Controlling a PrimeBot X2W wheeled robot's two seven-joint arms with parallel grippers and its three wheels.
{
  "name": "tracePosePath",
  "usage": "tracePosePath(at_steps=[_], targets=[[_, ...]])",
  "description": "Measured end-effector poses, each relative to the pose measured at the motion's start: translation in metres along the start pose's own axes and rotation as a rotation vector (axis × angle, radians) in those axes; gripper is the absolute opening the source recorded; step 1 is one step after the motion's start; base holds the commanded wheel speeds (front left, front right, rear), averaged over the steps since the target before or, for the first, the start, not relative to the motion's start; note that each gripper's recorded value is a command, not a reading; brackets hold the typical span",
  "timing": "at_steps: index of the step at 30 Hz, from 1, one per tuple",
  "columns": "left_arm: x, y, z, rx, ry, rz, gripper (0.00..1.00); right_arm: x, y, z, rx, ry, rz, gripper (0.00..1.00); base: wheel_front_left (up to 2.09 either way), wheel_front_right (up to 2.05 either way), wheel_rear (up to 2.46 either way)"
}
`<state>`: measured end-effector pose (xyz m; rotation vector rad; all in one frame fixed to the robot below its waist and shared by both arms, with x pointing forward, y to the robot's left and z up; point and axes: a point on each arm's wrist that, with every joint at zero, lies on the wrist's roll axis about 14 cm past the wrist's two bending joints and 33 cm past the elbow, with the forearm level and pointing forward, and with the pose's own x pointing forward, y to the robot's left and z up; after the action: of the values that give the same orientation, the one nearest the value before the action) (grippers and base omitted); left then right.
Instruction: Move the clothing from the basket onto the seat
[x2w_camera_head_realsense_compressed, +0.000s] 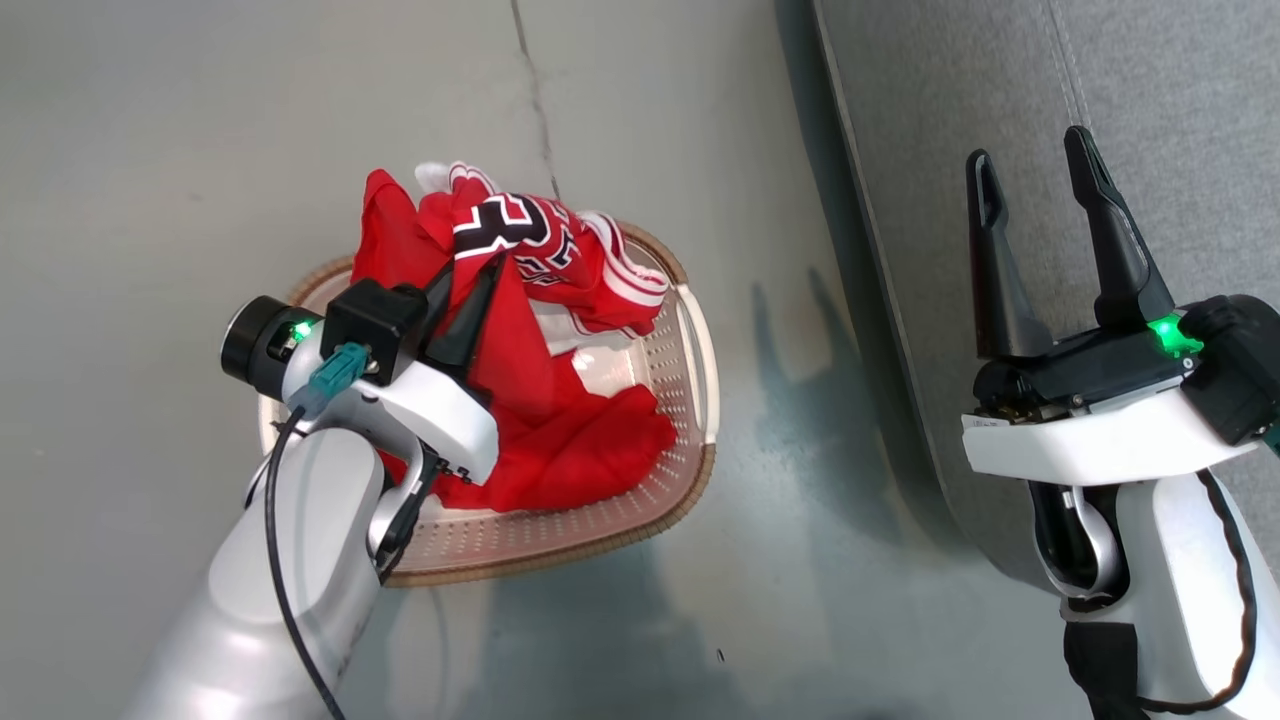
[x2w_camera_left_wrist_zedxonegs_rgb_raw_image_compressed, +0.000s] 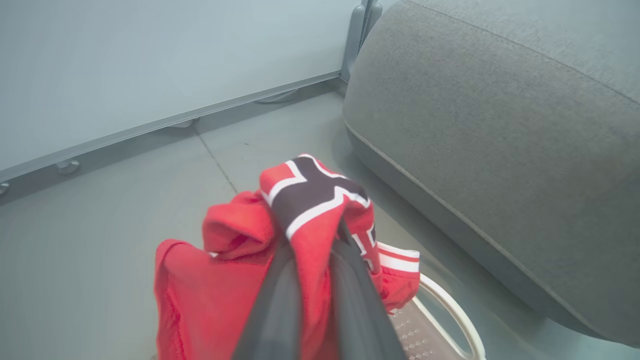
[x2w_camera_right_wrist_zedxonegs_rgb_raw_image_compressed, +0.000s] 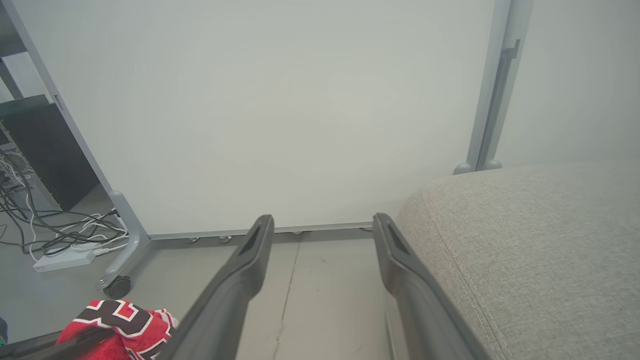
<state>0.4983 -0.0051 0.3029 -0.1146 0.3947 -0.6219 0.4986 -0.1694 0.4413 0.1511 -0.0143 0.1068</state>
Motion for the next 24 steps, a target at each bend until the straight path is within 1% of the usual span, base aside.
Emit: tracePosePath(at_steps=[7,15,24], targets=[[-0.024,-0.007,0.066,0.012,-0.165,0.018,0.0,-0.005,0.007,0.017,0.003,-0.031,0.008,1.0,0.0,0.0,0.0],[-0.063,-0.02,0.141,0.012,-0.365,0.036,0.0,-0.019,0.015,0.033,0.002,-0.04,0.017,1.0,0.0,0.0,0.0],[-0.108,-0.028,0.206,0.034,-0.539,0.083,0.0,-0.042,0.026,0.045,-0.009,-0.021,0.032,1.0,0.0,0.0,0.0]])
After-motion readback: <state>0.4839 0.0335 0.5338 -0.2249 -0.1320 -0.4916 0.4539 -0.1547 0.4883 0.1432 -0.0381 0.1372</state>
